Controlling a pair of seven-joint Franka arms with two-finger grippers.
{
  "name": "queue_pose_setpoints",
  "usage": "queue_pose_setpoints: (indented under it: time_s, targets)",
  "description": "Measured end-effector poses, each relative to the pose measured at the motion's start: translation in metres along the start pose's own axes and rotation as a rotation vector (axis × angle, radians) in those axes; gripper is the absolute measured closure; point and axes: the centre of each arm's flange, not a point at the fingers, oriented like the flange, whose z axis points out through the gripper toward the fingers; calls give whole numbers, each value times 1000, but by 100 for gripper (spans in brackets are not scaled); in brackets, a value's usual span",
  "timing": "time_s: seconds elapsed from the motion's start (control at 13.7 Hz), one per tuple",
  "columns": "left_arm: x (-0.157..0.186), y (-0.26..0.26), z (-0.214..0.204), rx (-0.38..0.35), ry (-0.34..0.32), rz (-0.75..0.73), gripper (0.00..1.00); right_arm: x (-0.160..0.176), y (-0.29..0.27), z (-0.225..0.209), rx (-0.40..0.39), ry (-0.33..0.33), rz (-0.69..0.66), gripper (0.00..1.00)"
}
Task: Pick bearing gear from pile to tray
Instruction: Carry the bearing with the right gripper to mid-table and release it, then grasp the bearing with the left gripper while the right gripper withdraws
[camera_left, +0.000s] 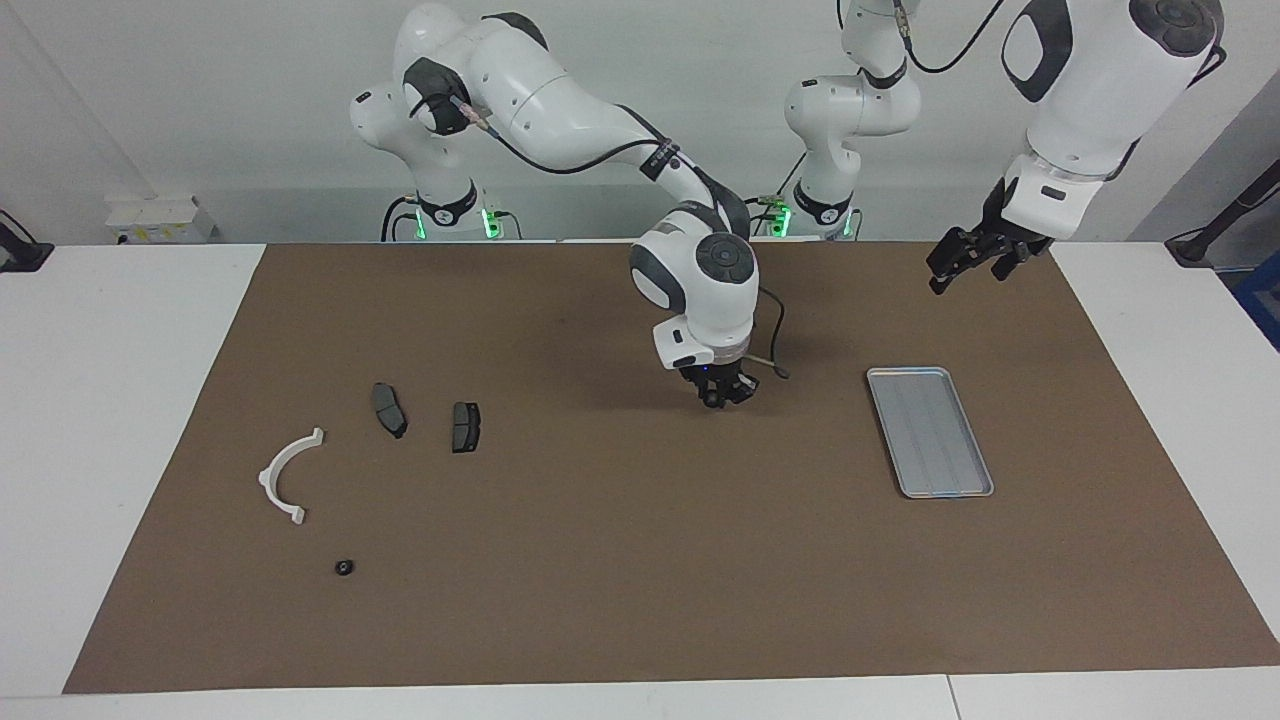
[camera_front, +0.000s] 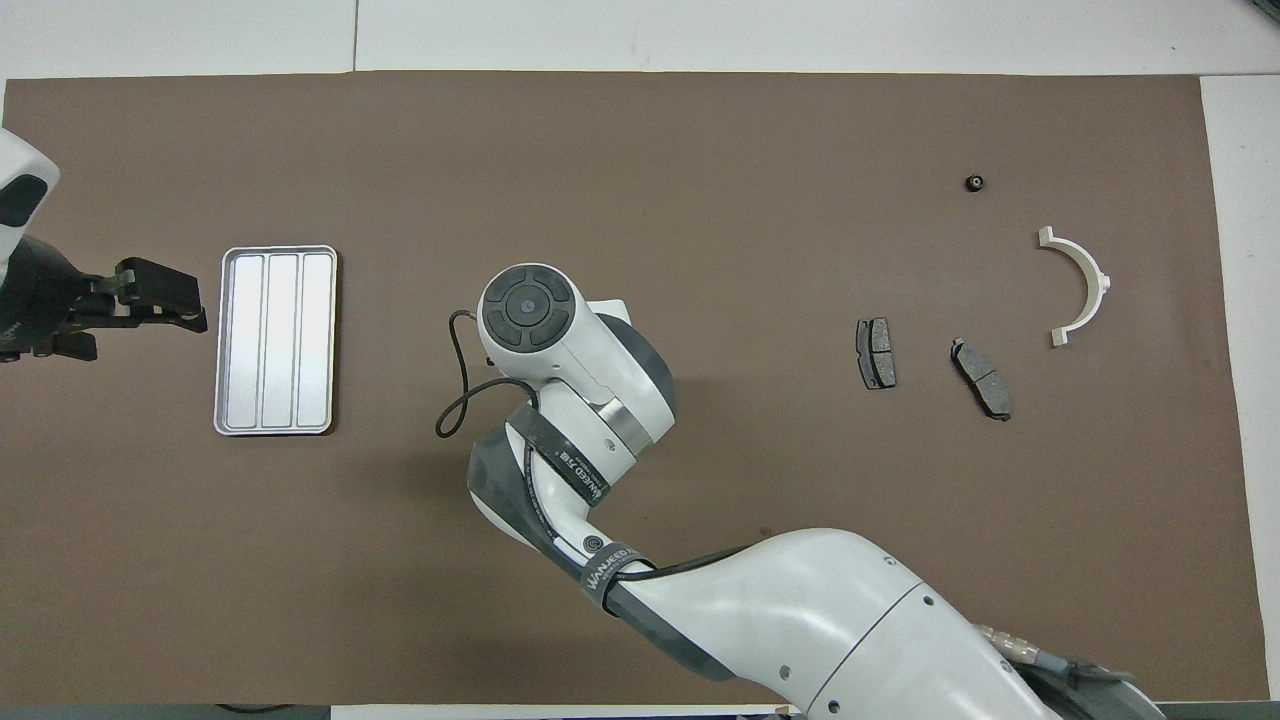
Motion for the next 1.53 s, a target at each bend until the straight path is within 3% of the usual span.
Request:
queue_pose_setpoints:
  time_s: [0.51, 0.73, 0.88, 0.95, 1.02, 1.24, 1.53]
  targets:
    - [0, 0, 0, 0, 0, 0, 0, -2, 5, 12, 6, 4, -2, 65]
    - [0, 0, 0, 0, 0, 0, 0, 12, 13, 1, -98, 35, -11, 36]
    - [0, 0, 0, 0, 0, 0, 0, 45, 17, -42, -107, 43, -23, 18]
    - [0, 0, 0, 0, 0, 0, 0, 67, 24, -69, -99, 46, -47, 4]
    - [0, 0, 0, 0, 0, 0, 0, 92, 37, -99, -92, 50, -81, 0]
    - [0, 0, 0, 1, -3, 0, 0, 160, 87, -166, -86, 55, -208, 0]
    - [0, 2, 0, -1, 5, 19, 0, 242, 155, -204, -83, 58, -390, 0]
